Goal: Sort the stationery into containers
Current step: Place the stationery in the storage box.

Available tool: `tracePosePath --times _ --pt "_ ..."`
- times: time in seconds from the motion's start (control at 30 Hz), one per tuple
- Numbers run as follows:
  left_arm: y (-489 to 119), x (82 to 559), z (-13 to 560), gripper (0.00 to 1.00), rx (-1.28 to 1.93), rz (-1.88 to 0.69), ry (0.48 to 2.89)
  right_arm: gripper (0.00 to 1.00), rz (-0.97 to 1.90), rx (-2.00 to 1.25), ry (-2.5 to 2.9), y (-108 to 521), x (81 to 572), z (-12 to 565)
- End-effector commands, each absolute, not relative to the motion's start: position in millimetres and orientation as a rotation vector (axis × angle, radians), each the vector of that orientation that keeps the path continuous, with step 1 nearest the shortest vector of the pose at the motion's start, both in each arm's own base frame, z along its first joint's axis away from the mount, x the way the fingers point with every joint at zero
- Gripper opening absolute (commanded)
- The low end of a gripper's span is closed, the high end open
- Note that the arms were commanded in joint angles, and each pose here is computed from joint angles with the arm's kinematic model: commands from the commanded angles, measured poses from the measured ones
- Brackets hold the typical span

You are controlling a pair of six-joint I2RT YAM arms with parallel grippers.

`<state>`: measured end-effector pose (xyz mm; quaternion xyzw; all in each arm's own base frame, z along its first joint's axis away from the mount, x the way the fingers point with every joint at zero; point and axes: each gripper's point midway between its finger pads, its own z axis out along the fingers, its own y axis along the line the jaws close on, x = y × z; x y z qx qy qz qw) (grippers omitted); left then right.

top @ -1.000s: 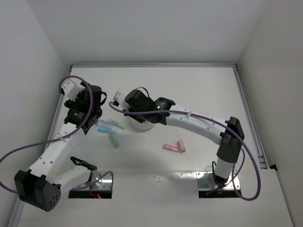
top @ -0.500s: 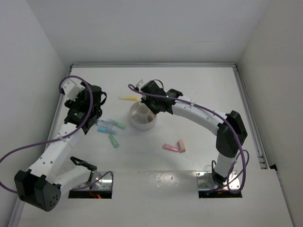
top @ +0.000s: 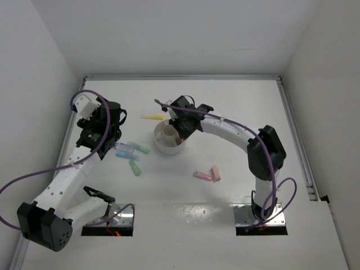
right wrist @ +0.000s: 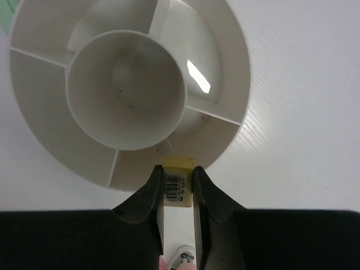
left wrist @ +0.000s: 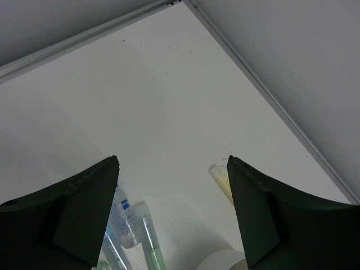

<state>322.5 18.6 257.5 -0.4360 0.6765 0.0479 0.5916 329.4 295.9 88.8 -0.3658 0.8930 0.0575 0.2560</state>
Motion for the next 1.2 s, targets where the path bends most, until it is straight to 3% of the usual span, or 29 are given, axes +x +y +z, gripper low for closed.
tracePosePath --times 0.0,0.5,0.57,0.63,0.67,0.7,0.87,0.9,0.93,0.97,1.0,1.03,1.1,1.17 --pt "22 325 268 0.83 -1.028 0.097 1.539 0.0 0.237 -0.938 2.383 309 340 107" --pt "21 327 267 0.83 -1.021 0.103 1.544 0.04 0.354 -0.965 2.282 319 339 123" --pt "21 327 267 0.83 -1.021 0.103 1.544 0.11 0.345 -0.975 2.307 316 336 115" --pt "21 327 267 0.83 -1.021 0.103 1.544 0.26 0.355 -0.976 2.33 316 333 110" --pt "21 327 267 0.83 -1.021 0.103 1.544 0.42 0.358 -0.973 2.321 318 335 114" --pt "21 327 267 0.83 -1.021 0.103 1.544 0.46 0.369 -0.977 2.321 319 334 114" --pt "21 327 267 0.83 -1.021 0.103 1.544 0.51 0.366 -0.966 2.325 316 337 114" --pt "20 328 266 0.79 -1.018 0.095 1.55 0.51 0.364 -0.975 2.31 316 337 118" --pt "19 329 268 0.69 -1.013 0.094 1.546 0.46 0.348 -0.968 2.31 314 339 120" --pt "18 329 267 0.53 -1.009 0.084 1.553 0.1 0.353 -0.97 2.274 314 339 134" --pt "18 329 267 0.23 -1.009 0.084 1.553 0.0 0.345 -0.998 2.241 312 339 142" --pt "17 331 263 0.14 -1.0 0.099 1.568 0.0 0.337 -1.021 2.22 310 338 149" --pt "12 335 258 0.08 -0.987 0.082 1.598 0.0 0.316 -1.045 2.17 304 337 163" --pt "8 338 248 0.13 -0.975 0.087 1.639 0.01 0.357 -1.117 2.087 304 327 186"
